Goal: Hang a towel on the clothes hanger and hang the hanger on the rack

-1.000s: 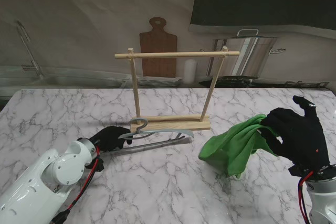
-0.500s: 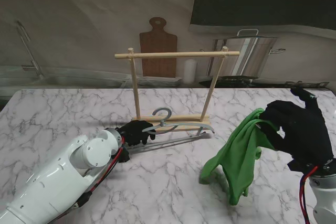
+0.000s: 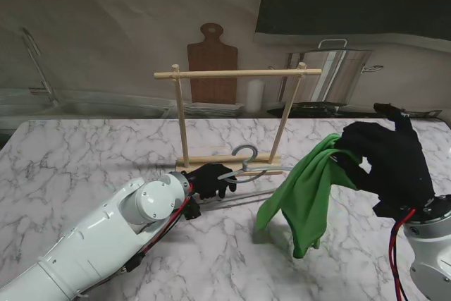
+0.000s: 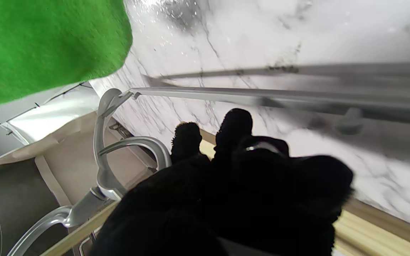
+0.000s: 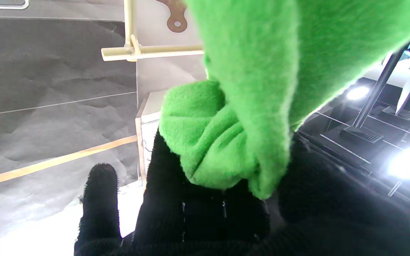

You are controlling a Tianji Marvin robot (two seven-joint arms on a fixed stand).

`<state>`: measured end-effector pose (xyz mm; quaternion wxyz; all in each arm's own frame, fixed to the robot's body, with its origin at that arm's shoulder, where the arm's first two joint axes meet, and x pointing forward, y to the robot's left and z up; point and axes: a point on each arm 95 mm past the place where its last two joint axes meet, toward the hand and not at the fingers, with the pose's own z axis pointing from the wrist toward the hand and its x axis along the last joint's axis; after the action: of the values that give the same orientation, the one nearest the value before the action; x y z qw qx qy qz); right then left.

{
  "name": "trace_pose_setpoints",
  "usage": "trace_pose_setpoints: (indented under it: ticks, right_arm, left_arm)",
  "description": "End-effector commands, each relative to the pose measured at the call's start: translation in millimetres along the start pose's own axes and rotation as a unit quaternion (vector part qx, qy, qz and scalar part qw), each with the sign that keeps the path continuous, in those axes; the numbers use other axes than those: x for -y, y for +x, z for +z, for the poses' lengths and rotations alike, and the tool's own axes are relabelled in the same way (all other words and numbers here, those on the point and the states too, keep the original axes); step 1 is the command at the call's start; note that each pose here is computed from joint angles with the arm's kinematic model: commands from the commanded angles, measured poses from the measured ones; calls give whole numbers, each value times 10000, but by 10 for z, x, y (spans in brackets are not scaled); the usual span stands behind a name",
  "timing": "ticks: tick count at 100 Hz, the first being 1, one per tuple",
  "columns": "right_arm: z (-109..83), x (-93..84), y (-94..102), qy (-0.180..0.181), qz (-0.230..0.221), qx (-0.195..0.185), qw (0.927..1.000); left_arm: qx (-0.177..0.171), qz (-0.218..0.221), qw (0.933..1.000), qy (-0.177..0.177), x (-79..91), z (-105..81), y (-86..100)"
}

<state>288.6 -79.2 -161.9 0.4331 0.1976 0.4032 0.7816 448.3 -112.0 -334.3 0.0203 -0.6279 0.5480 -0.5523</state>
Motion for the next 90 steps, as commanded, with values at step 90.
trace_pose_setpoints:
  ticks: [90]
  right_arm:
    - [372,177,-314,-207,395,303,9985]
  left_arm:
    - [-361,-1303,9810,-1394,-348,67,406]
